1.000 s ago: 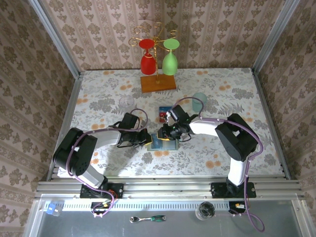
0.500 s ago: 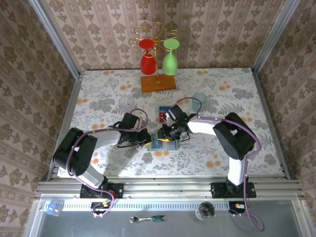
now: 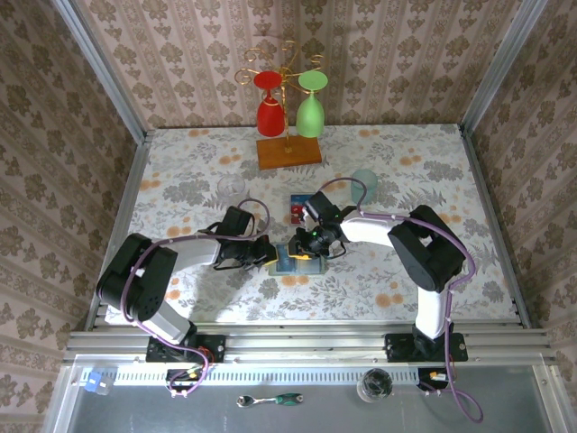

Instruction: Take the credit cards out of the card holder

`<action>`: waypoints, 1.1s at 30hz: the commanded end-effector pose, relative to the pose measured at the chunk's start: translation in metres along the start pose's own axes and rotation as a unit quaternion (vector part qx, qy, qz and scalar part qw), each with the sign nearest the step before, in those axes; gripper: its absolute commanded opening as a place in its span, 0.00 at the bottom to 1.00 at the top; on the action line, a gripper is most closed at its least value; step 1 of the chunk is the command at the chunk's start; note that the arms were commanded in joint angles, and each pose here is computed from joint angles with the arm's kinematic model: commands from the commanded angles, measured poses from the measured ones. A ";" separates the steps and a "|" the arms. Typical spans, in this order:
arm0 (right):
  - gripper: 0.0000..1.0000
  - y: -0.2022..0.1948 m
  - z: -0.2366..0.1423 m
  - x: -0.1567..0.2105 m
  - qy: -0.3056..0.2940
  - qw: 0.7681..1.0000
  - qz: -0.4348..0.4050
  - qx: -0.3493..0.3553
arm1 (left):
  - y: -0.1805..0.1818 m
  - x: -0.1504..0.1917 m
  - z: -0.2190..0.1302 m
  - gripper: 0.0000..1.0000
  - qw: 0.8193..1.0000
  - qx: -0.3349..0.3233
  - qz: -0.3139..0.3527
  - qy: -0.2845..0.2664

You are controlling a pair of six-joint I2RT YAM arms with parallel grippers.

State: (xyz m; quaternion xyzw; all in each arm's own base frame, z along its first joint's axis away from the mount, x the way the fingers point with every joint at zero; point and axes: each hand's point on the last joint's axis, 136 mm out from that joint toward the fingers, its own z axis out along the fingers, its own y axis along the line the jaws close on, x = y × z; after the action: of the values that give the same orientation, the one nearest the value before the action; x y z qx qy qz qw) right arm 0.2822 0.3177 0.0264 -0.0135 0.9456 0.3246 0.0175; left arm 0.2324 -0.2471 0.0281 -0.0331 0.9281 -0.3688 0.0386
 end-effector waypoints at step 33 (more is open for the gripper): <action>0.27 0.006 0.000 0.002 0.011 1.000 0.000 0.013 | 0.000 -0.024 -0.017 0.04 1.000 -0.023 0.016 -0.012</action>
State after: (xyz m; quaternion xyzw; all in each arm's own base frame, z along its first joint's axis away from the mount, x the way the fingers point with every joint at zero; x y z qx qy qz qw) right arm 0.2824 0.3248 0.0253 -0.0104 0.9455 0.3253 0.0079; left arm 0.2515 -0.2342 0.0412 -0.0377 0.9335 -0.3519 0.0576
